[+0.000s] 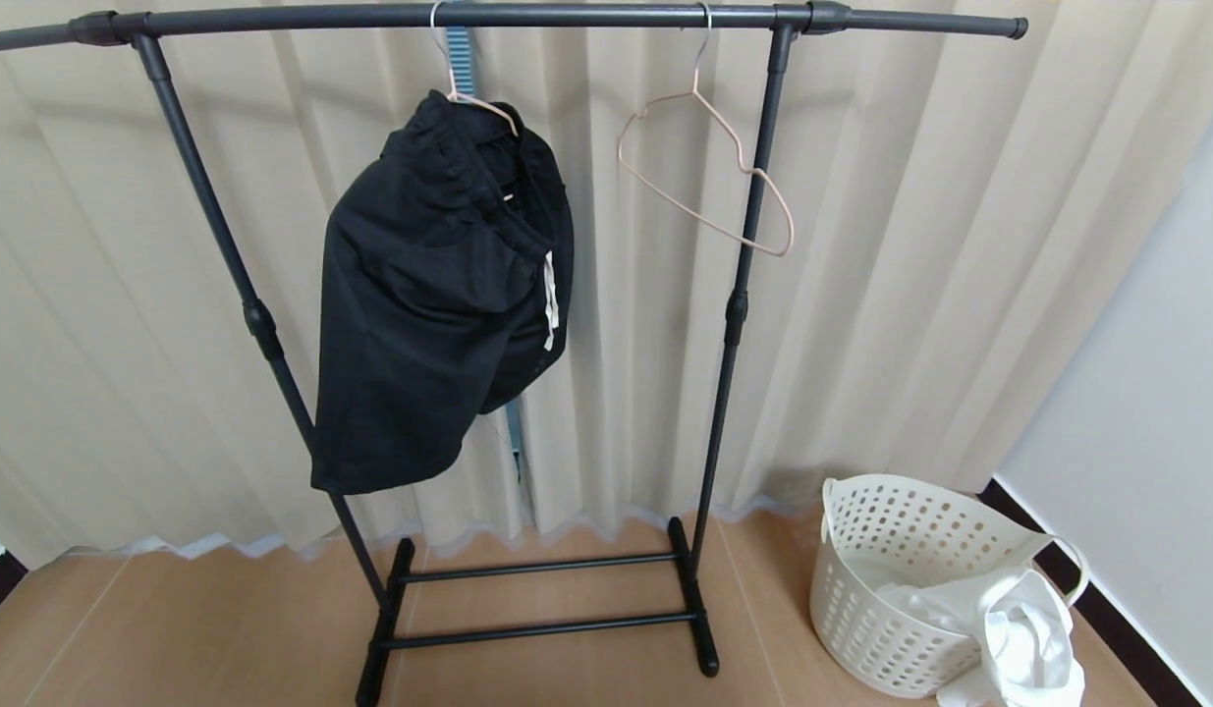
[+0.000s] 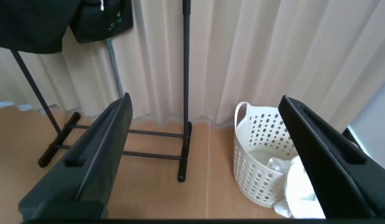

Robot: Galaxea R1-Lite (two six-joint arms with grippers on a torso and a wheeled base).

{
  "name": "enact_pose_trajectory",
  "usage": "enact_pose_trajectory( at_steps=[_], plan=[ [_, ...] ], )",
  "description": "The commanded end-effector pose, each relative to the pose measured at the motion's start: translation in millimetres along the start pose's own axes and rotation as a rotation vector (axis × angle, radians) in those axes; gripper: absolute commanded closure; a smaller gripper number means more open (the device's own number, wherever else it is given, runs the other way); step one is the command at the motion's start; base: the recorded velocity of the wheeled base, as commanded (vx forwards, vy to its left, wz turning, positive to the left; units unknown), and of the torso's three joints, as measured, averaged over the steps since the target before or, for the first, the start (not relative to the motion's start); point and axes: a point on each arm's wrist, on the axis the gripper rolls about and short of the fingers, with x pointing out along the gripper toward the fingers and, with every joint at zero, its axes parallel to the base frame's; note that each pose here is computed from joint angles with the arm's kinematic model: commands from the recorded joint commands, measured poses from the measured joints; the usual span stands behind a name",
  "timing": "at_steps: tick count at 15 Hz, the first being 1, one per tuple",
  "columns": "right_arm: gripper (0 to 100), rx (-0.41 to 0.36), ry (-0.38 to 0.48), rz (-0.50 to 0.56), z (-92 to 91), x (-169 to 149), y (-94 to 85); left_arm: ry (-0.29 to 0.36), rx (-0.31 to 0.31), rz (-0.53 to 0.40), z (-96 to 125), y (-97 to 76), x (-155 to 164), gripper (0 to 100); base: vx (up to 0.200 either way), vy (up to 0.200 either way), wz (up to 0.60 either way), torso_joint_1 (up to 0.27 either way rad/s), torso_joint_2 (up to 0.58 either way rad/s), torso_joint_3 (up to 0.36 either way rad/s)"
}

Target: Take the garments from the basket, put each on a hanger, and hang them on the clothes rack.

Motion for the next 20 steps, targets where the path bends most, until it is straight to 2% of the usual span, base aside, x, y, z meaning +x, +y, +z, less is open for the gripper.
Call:
enact_pose_trajectory(
  at_steps=[1, 6, 10, 19, 20],
  plan=[
    [0, 0.001, 0.001, 0.000, 0.0, 0.1, 0.0, 0.002, -0.001, 0.000, 0.1, 0.0, 0.2, 0, 0.000, 0.000, 0.00, -0.149, 0.49, 0.359],
    [0, -0.001, 0.003, 0.000, -0.1, 0.1, 0.0, 0.002, -0.001, 0.000, 0.1, 0.0, 0.2, 0, 0.000, 0.000, 0.00, -0.109, 0.46, 0.346],
    [0, -0.004, 0.003, 0.000, -0.1, 0.1, 0.0, 0.002, -0.001, 0.000, 0.1, 0.0, 0.2, 0, 0.000, 0.000, 0.00, -0.020, 0.11, 0.087],
    [0, -0.001, 0.003, 0.000, -0.4, 0.2, 0.0, 0.002, -0.001, 0.000, 0.1, 0.0, 0.2, 0, 0.000, 0.000, -0.60, 0.000, 0.01, 0.007],
    [0, -0.001, 0.003, -0.001, -0.4, 0.2, -0.1, 0.002, -0.001, 0.000, 0.1, 0.0, 0.2, 0, 0.000, 0.000, 0.00, 0.000, 0.00, 0.000]
  ],
)
